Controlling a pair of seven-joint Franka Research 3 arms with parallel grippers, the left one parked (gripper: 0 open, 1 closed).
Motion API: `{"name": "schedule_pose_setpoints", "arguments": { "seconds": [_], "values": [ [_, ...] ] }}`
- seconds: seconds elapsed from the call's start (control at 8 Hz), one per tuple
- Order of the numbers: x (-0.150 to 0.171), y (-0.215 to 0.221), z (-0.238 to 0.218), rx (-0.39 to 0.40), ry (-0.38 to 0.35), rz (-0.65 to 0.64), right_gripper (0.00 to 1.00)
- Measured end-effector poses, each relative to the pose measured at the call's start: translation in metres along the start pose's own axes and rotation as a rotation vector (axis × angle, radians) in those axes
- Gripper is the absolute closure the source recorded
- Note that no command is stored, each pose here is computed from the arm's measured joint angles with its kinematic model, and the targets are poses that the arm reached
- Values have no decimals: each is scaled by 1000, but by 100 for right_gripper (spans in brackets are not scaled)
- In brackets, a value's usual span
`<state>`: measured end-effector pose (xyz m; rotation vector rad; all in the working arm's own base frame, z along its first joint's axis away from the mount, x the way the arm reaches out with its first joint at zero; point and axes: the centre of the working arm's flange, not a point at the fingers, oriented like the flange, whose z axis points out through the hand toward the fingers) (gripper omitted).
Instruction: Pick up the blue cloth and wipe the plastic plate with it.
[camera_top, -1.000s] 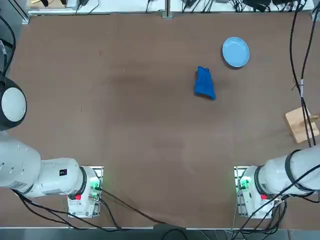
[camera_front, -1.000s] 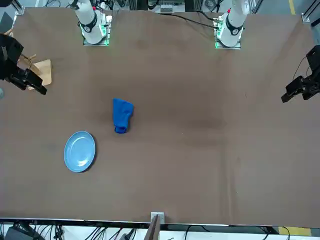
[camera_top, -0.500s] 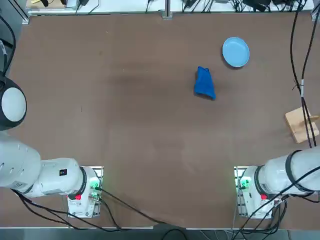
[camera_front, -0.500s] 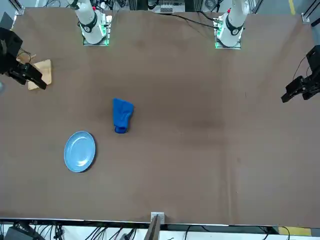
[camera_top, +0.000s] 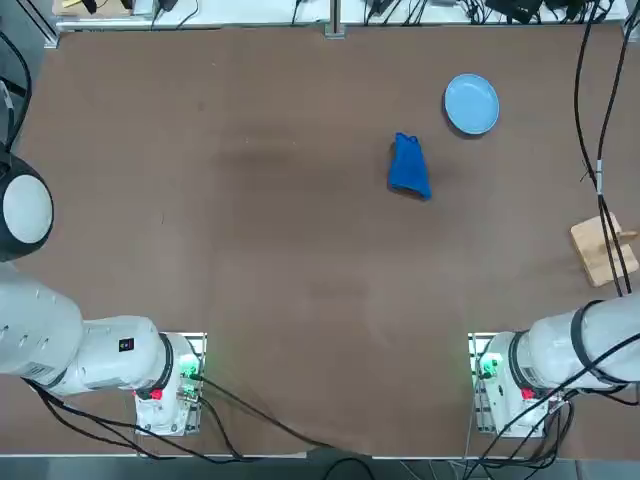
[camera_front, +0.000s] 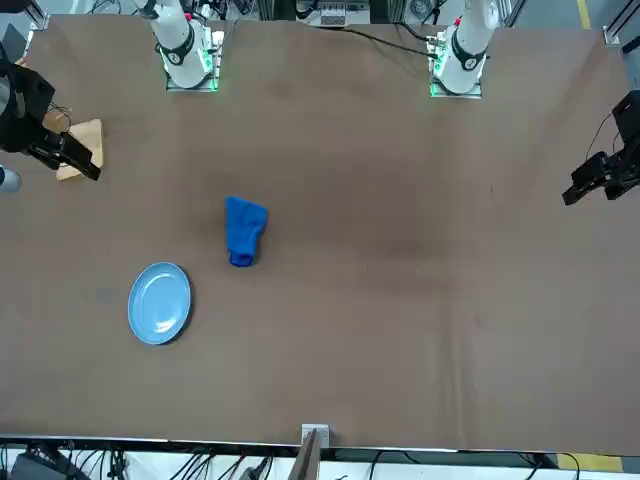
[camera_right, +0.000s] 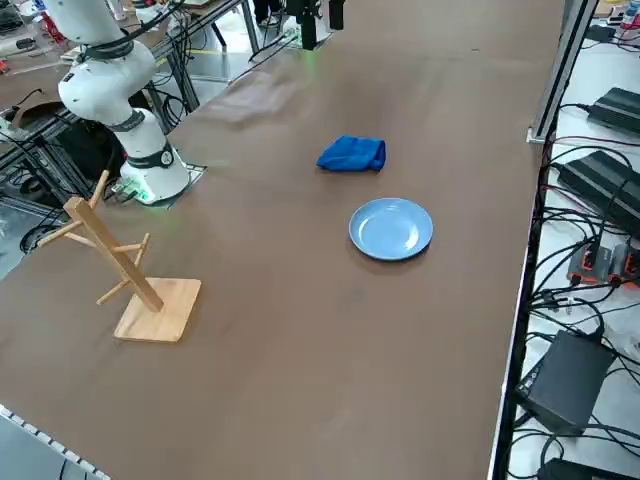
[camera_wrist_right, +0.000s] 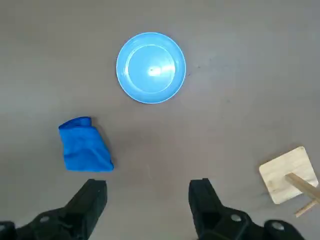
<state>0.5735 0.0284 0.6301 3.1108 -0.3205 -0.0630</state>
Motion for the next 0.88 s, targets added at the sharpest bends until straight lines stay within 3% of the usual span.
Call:
{"name": "schedule_pose_setpoints", "arguments": {
  "seconds": [0.88],
  "values": [
    [-2, 3, -5, 17, 4, 4, 0]
  ]
}}
